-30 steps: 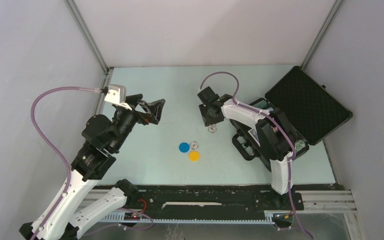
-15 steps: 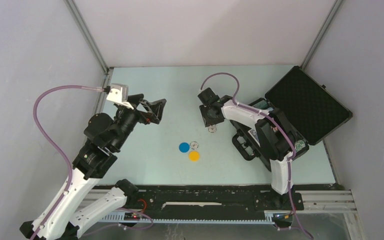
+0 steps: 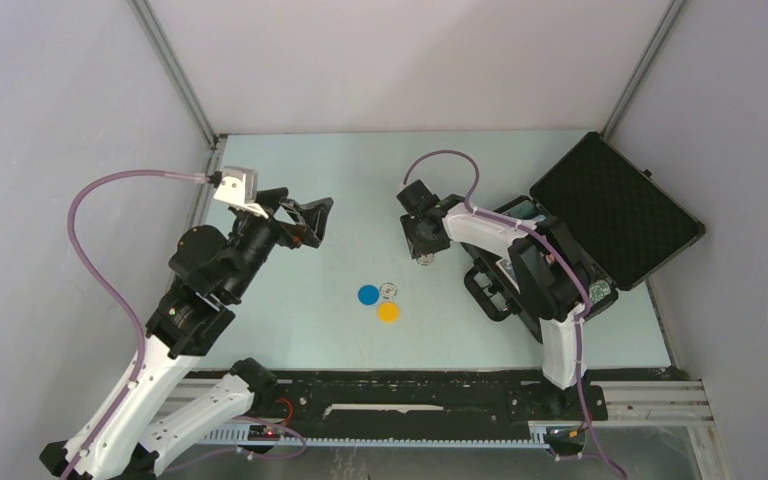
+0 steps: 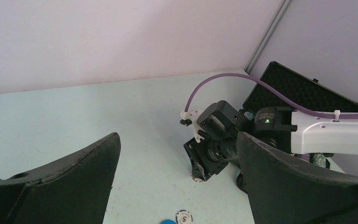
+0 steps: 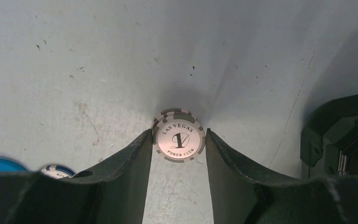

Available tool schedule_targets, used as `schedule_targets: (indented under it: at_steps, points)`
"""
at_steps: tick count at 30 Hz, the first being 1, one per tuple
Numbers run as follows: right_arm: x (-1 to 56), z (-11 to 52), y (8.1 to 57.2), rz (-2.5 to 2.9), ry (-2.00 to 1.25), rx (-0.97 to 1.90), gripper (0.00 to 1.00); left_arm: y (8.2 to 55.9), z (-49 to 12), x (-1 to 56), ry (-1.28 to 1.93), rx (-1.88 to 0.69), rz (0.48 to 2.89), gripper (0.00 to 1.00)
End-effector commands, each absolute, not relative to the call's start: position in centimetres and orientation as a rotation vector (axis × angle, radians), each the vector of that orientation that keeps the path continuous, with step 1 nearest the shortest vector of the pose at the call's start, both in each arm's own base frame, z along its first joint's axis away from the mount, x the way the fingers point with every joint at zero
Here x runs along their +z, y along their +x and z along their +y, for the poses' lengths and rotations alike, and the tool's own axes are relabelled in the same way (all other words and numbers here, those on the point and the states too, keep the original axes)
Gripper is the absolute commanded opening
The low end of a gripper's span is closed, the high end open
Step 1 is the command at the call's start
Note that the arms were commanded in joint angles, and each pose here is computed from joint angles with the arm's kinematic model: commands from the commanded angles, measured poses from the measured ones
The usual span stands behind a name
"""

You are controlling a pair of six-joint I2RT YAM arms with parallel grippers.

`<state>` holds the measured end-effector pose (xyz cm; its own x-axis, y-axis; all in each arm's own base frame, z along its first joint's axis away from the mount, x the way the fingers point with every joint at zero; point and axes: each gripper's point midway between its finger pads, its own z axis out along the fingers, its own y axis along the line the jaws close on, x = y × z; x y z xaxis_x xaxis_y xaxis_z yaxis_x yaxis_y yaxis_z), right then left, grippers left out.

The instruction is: Pack up texas hold em set

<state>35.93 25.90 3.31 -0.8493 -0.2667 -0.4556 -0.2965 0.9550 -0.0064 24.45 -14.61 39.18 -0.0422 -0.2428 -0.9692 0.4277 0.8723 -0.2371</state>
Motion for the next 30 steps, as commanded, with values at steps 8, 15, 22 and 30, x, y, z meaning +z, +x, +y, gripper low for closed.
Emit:
schedule_targets:
  at_steps: [8,15,22,30]
  points:
    - [3.6,26.1,36.6,2.621,-0.36,0.107,0.64,24.7,-15.3,38.5,0.162,-0.564,1.52,1.0]
    - [7.0,26.4,37.1,2.542,-0.347,0.153,0.73,24.8,-15.5,38.4,0.162,-0.569,1.525,1.0]
    - [8.9,25.8,37.2,2.465,-0.221,0.184,0.89,25.5,-16.5,37.2,0.178,-0.573,1.564,1.0]
    - [8.7,23.9,35.2,2.494,-0.096,0.048,1.0,25.2,-17.1,37.3,0.191,-0.61,1.567,1.0]
